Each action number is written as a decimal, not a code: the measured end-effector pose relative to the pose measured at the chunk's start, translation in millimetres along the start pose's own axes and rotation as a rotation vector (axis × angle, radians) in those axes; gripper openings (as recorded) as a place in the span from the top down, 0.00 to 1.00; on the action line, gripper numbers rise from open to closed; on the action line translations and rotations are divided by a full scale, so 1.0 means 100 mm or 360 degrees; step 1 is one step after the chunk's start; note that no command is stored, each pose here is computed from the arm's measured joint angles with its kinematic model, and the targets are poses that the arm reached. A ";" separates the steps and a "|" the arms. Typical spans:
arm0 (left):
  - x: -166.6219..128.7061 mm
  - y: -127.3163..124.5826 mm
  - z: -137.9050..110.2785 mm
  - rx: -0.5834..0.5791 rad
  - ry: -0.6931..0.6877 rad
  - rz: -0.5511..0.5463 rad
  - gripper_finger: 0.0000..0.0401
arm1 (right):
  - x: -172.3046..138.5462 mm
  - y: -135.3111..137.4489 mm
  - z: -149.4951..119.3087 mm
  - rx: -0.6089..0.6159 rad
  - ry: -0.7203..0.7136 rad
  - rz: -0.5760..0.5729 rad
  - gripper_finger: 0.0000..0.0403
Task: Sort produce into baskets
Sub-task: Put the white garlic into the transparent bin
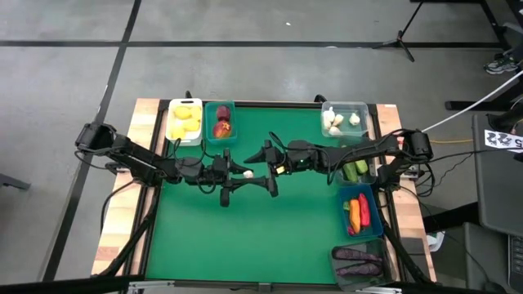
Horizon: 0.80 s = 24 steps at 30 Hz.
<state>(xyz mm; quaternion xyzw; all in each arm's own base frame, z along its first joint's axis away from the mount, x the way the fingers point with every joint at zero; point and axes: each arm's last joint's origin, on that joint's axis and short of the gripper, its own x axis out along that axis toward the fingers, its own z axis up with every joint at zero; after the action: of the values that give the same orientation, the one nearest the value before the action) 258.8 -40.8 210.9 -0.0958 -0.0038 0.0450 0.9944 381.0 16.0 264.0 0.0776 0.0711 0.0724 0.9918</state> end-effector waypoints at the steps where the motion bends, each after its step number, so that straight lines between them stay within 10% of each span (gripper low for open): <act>1: 0.00 0.00 0.00 0.0000 0.0000 0.0000 0.66 | 0.00 0.00 0.00 0.0000 0.0000 0.0001 0.22; 24: 0.00 0.00 0.00 0.0007 0.0000 0.0008 0.66 | 0.00 0.00 0.01 -0.0006 -0.0004 -0.0008 0.83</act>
<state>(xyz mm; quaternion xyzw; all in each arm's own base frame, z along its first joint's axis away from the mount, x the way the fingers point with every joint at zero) 258.8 -40.7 210.8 -0.0936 -0.0035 0.0476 0.9945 380.8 16.1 264.6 0.0755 0.0700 0.0700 0.9922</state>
